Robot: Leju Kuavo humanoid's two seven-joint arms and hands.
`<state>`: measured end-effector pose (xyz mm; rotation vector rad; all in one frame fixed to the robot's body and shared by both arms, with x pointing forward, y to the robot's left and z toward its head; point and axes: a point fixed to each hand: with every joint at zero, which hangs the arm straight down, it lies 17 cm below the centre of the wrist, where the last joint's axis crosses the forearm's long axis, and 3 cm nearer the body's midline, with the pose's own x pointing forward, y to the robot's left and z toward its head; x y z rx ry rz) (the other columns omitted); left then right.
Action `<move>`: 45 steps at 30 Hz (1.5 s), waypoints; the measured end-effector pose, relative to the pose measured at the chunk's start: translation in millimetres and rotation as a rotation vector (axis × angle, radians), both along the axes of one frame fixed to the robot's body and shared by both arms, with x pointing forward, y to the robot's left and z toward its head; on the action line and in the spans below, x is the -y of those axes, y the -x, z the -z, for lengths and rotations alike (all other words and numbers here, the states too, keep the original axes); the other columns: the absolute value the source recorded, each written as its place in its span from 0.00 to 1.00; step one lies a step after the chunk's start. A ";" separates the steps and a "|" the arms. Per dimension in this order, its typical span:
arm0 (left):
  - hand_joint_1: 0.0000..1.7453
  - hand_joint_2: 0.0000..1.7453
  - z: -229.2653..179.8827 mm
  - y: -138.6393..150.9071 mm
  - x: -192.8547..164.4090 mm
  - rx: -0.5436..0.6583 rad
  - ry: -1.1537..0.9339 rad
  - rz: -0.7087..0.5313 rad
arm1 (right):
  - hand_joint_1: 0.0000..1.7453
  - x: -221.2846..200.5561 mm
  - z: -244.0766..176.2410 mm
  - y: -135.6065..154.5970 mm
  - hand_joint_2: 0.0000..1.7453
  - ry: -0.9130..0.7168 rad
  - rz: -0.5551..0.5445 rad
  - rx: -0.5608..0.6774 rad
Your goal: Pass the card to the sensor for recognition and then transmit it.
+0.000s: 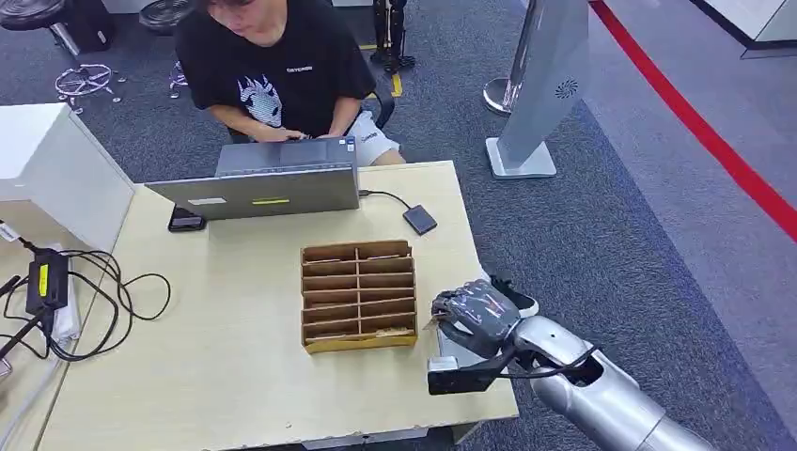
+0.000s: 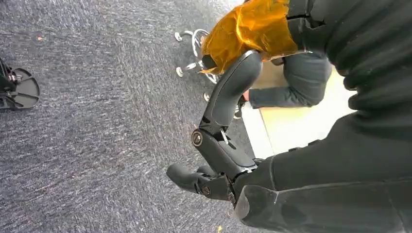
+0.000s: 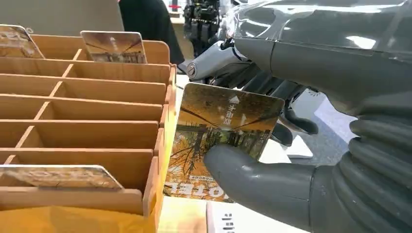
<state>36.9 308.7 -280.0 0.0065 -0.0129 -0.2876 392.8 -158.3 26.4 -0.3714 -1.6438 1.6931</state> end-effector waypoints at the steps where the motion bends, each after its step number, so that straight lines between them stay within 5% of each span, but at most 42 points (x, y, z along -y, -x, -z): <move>1: 0.00 1.00 0.0 0.0 0.0 0.000 0.000 0.000 | 1.00 0.2 0.2 -0.1 1.00 0.000 0.000 0.000; 31: 0.00 1.00 0.0 0.7 -0.1 -0.002 0.000 0.004 | 1.00 11.4 24.5 -11.9 1.00 0.105 0.014 -0.065; 40: 0.00 1.00 0.0 0.9 -0.1 -0.002 0.002 0.002 | 1.00 13.0 12.2 -13.1 1.00 0.054 0.016 -0.071; 45: 0.00 1.00 0.0 2.2 -0.4 -0.004 0.001 0.007 | 1.00 31.6 -47.7 -49.9 1.00 -0.012 0.079 0.044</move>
